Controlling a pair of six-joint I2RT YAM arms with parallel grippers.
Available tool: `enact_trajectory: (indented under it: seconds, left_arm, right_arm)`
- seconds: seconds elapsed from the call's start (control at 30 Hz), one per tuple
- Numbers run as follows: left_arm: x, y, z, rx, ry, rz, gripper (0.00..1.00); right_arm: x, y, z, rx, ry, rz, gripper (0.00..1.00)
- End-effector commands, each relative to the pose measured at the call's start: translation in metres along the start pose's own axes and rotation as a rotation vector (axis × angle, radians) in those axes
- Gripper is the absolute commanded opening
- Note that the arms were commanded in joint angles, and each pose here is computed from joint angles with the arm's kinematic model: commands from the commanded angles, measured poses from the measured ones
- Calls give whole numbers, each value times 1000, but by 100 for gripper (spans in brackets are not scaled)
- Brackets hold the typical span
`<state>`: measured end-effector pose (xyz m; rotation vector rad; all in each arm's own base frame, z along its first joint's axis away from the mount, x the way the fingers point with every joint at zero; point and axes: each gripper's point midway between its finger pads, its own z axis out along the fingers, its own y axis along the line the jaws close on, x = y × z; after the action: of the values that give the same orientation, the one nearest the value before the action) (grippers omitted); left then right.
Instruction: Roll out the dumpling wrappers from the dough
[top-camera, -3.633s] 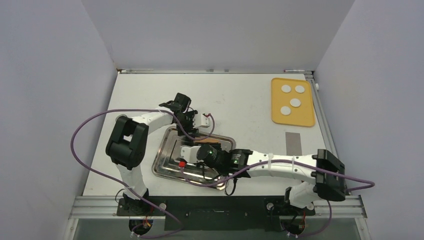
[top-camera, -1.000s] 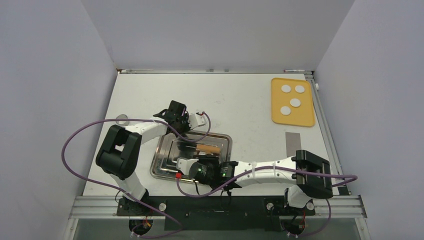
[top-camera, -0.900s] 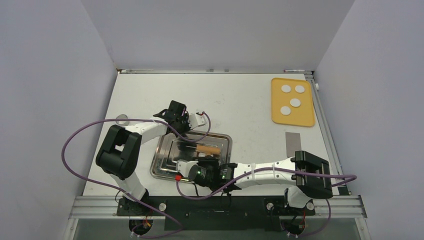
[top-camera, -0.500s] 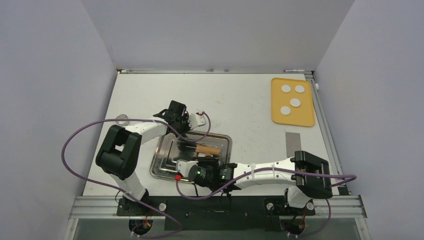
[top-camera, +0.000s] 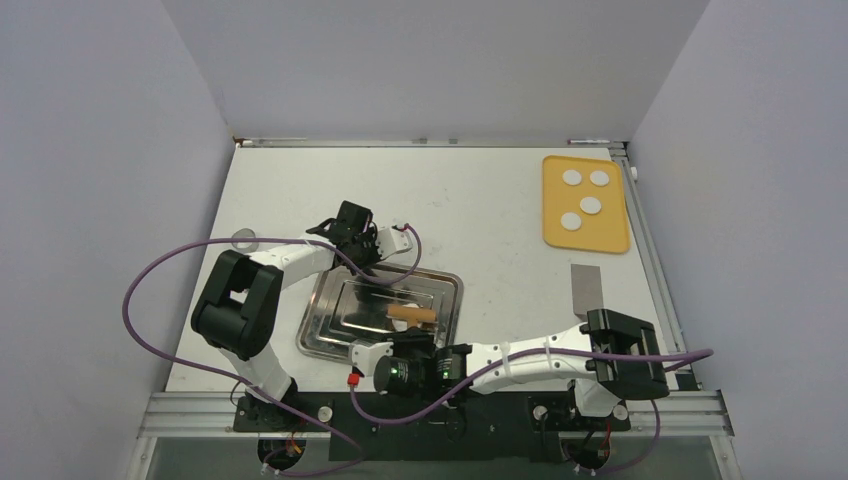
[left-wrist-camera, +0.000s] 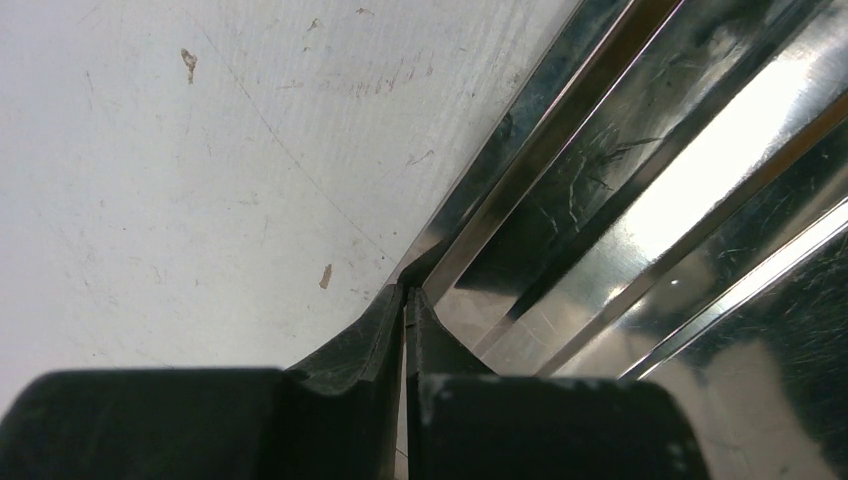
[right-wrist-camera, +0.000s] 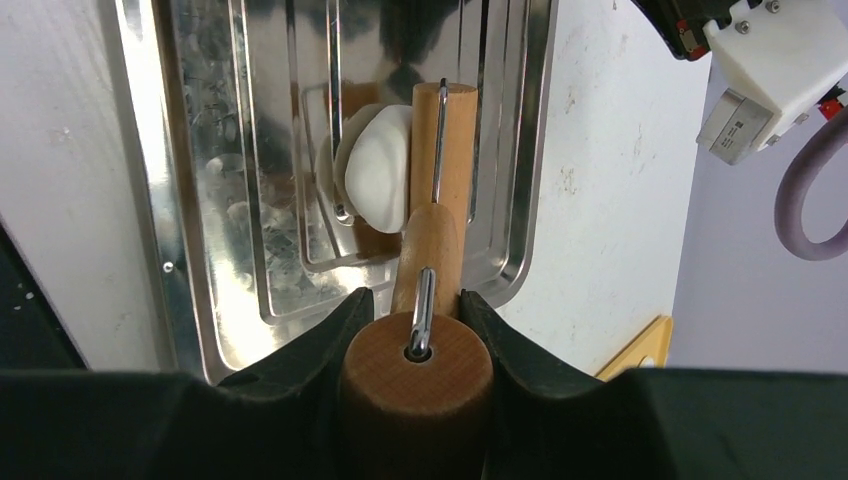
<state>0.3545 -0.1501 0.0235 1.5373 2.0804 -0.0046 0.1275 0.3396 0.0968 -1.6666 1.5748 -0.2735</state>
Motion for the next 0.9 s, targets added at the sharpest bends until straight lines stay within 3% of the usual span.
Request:
enact_trajectory:
  seconds: [0.0, 0.27, 0.53, 0.67, 0.87]
  left_arm:
    - [38, -35, 5, 118, 118, -59, 0]
    - [38, -34, 6, 118, 120, -64, 0]
    - [39, -34, 6, 117, 133, -91, 0]
    - [41, -31, 4, 112, 141, -115, 0]
    - [42, -30, 3, 110, 141, -119, 0]
  right_arm:
    - [17, 39, 19, -220, 35, 21, 8]
    - [11, -4, 22, -107, 61, 74, 8]
    - [-39, -89, -11, 88, -131, 303, 8]
    - [-49, -101, -35, 170, -208, 223, 8]
    - [-57, -67, -37, 99, -234, 43, 8]
